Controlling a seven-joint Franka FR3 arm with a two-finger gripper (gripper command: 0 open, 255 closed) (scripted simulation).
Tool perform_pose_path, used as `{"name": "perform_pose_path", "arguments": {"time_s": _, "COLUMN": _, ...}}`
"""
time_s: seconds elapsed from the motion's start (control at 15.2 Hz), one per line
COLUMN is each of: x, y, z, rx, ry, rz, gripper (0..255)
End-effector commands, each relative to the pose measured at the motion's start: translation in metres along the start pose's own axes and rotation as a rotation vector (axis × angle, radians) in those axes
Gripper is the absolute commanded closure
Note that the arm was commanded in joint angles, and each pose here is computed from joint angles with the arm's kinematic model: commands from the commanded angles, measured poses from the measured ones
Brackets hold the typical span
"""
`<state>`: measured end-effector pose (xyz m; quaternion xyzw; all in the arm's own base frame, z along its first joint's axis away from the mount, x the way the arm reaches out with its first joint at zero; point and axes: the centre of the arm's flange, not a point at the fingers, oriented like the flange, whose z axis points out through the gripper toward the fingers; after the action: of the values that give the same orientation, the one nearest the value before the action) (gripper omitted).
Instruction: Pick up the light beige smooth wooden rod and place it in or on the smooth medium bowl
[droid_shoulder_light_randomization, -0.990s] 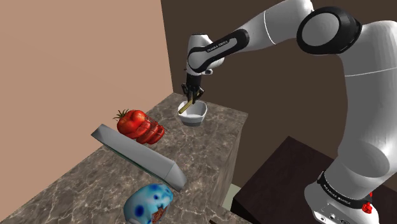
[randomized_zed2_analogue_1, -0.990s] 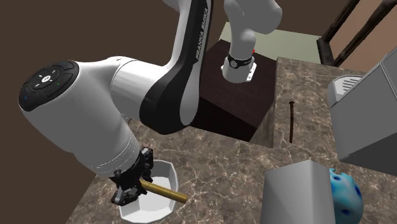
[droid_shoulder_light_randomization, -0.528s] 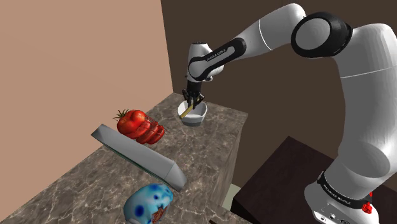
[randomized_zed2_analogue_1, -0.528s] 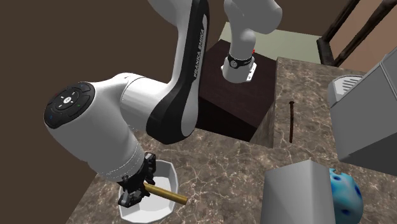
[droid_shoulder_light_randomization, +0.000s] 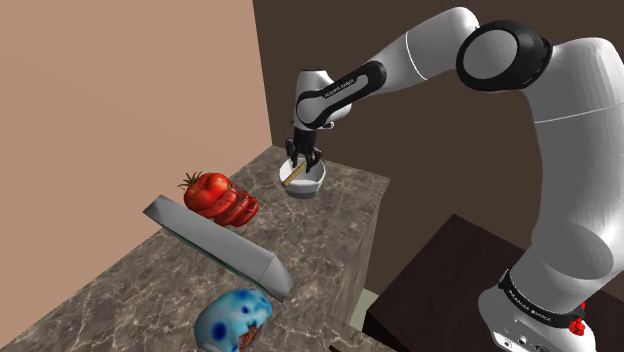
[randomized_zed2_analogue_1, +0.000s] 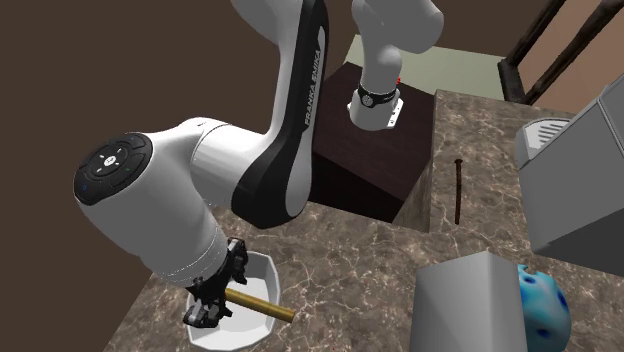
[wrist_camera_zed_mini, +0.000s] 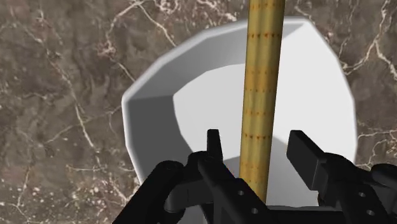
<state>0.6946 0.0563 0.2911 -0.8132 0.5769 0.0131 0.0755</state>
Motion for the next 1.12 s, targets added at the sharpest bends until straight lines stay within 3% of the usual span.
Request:
{"name": "perform_pose_path", "arguments": {"time_s": 0.0, "x": 0.000, "y": 0.000, "z": 0.001, "rx": -0.002, "ry": -0.001, "rz": 0.000, "gripper": 0}}
{"name": "perform_pose_path", "arguments": {"time_s": 0.26, "x": 0.000, "y": 0.000, "z": 0.002, "rx": -0.002, "ry": -0.001, "rz": 0.000, "gripper": 0}}
{"name": "perform_pose_path", "arguments": {"time_s": 0.53, "x": 0.000, "y": 0.000, "z": -0.048, "rx": -0.002, "ry": -0.001, "rz": 0.000, "gripper": 0}}
{"name": "perform_pose_path", "arguments": {"time_s": 1.06, "x": 0.000, "y": 0.000, "z": -0.048, "rx": -0.002, "ry": -0.001, "rz": 0.000, "gripper": 0}}
